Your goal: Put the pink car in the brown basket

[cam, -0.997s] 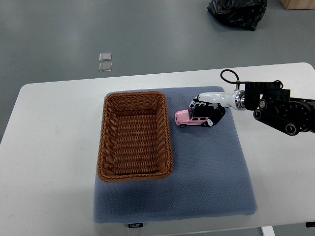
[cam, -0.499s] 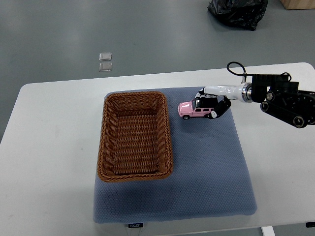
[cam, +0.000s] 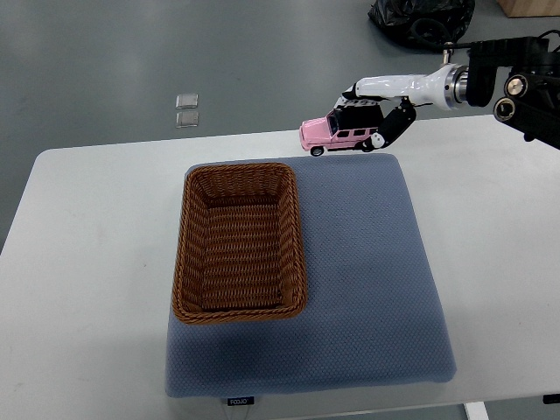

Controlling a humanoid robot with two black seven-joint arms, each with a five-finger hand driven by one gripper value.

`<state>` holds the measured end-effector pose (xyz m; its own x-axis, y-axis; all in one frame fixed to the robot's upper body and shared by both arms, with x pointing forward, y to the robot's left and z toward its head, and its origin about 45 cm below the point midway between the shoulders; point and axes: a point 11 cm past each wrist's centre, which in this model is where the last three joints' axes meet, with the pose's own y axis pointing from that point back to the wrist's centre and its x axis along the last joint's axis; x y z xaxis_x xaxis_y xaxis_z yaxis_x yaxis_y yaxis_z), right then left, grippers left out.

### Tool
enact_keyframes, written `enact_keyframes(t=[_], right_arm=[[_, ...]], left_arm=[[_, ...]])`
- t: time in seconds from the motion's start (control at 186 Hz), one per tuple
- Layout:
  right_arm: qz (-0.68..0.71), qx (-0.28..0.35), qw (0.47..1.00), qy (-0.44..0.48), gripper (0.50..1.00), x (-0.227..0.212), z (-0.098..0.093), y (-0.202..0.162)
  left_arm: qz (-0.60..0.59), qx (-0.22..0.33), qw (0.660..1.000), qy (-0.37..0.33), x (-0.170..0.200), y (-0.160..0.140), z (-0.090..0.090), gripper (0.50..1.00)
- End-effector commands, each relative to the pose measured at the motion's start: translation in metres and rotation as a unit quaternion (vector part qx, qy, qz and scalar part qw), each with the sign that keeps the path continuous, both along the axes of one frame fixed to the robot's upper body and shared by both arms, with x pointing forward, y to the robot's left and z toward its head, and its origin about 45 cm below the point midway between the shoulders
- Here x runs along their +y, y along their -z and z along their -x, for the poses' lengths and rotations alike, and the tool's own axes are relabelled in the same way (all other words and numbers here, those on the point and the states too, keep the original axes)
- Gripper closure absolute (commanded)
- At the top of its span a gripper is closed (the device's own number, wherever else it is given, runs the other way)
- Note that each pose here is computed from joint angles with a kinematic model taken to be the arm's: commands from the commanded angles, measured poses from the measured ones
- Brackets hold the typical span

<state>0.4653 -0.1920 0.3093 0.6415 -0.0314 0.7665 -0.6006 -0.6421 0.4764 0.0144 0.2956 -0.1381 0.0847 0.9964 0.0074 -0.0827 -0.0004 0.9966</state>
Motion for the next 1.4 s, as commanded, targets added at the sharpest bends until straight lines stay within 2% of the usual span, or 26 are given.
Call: enact_keyframes(t=[0.0, 0.07, 0.075, 0.193, 0.295, 0.638, 0.649, 0.654, 0.66, 0.67, 0.708, 0.713, 0.724, 0.735, 0.745, 0.81, 0.858, 0.863, 1.024, 1.201, 1.265, 1.324, 1.394], right_arm=[[-0.015, 0.016, 0.999, -0.04, 1.0, 0.055, 0.005, 0.017], [-0.016, 0.019, 0.999, -0.043, 1.0, 0.064, 0.005, 0.021], [-0.019, 0.027, 0.998, -0.052, 1.0, 0.084, 0.007, 0.032], [-0.02, 0.042, 0.997, -0.069, 1.0, 0.125, 0.013, 0.053], [-0.013, 0.05, 0.996, -0.077, 1.0, 0.142, 0.02, 0.069], [0.003, 0.067, 0.996, -0.063, 1.0, 0.134, 0.034, 0.118], [0.002, 0.067, 0.996, -0.062, 0.991, 0.134, 0.034, 0.118], [0.002, 0.068, 0.996, -0.061, 0.961, 0.134, 0.034, 0.118], [0.002, 0.068, 0.996, -0.061, 0.961, 0.134, 0.034, 0.118], [0.0, 0.068, 0.996, -0.06, 0.906, 0.134, 0.034, 0.118], [-0.004, 0.069, 0.996, -0.06, 0.842, 0.134, 0.034, 0.117], [-0.005, 0.069, 0.996, -0.059, 0.81, 0.134, 0.034, 0.117], [-0.005, 0.069, 0.996, -0.059, 0.81, 0.134, 0.034, 0.117], [-0.008, 0.069, 0.996, -0.058, 0.751, 0.135, 0.033, 0.116], [-0.009, 0.07, 0.996, -0.057, 0.73, 0.135, 0.033, 0.116], [-0.012, 0.073, 0.996, -0.057, 0.646, 0.135, 0.033, 0.115], [-0.012, 0.073, 0.996, -0.057, 0.646, 0.135, 0.033, 0.115], [-0.013, 0.074, 0.996, -0.056, 0.606, 0.135, 0.033, 0.115], [-0.044, 0.069, 0.996, -0.038, 0.593, 0.13, 0.024, 0.1], [-0.197, 0.077, 0.975, 0.068, 0.593, 0.085, -0.01, 0.057], [-0.297, 0.093, 0.942, 0.128, 0.593, 0.055, -0.019, 0.048], [-0.409, 0.1, 0.889, 0.18, 0.593, 0.026, -0.026, 0.038], [-0.548, 0.116, 0.79, 0.249, 0.593, -0.013, -0.027, 0.043]], left_arm=[[0.002, 0.0, 1.0, 0.001, -0.001, 0.0, 0.0, 0.5], [0.002, 0.0, 1.0, 0.001, -0.001, 0.0, 0.0, 0.5], [0.002, 0.0, 1.0, 0.001, -0.001, 0.0, 0.0, 0.5], [0.004, 0.0, 1.0, 0.002, -0.002, 0.0, 0.0, 0.5], [0.003, 0.0, 1.0, 0.002, -0.002, 0.0, 0.0, 0.5], [0.003, 0.0, 1.0, 0.002, -0.002, 0.0, 0.0, 0.5], [0.003, 0.0, 1.0, 0.002, -0.002, 0.0, 0.0, 0.5], [0.003, 0.0, 1.0, 0.002, -0.002, 0.0, 0.0, 0.5], [0.003, 0.0, 1.0, 0.002, -0.002, 0.0, 0.0, 0.5], [0.003, 0.0, 1.0, 0.002, -0.002, 0.0, 0.0, 0.5], [0.003, 0.0, 1.0, 0.002, -0.002, 0.0, 0.0, 0.5], [0.003, 0.0, 1.0, 0.003, -0.002, 0.0, -0.001, 0.5], [0.003, 0.0, 1.0, 0.003, -0.002, 0.0, -0.001, 0.5], [0.003, 0.0, 1.0, 0.002, -0.002, 0.0, 0.0, 0.5], [0.003, 0.0, 1.0, 0.002, -0.002, 0.0, 0.0, 0.5], [0.002, 0.0, 1.0, 0.002, -0.001, 0.0, 0.0, 0.5], [0.002, 0.0, 1.0, 0.002, -0.001, 0.0, 0.0, 0.5], [0.001, 0.0, 1.0, 0.002, 0.0, 0.0, -0.001, 0.5], [-0.002, 0.0, 1.0, 0.002, 0.001, 0.0, 0.0, 0.5], [-0.002, 0.0, 1.0, 0.001, 0.001, 0.0, -0.001, 0.5], [-0.001, 0.0, 1.0, 0.001, 0.001, 0.0, -0.001, 0.5], [-0.001, 0.0, 1.0, 0.002, 0.001, 0.0, 0.0, 0.5], [0.001, 0.0, 1.0, 0.002, 0.0, 0.0, -0.001, 0.5]])
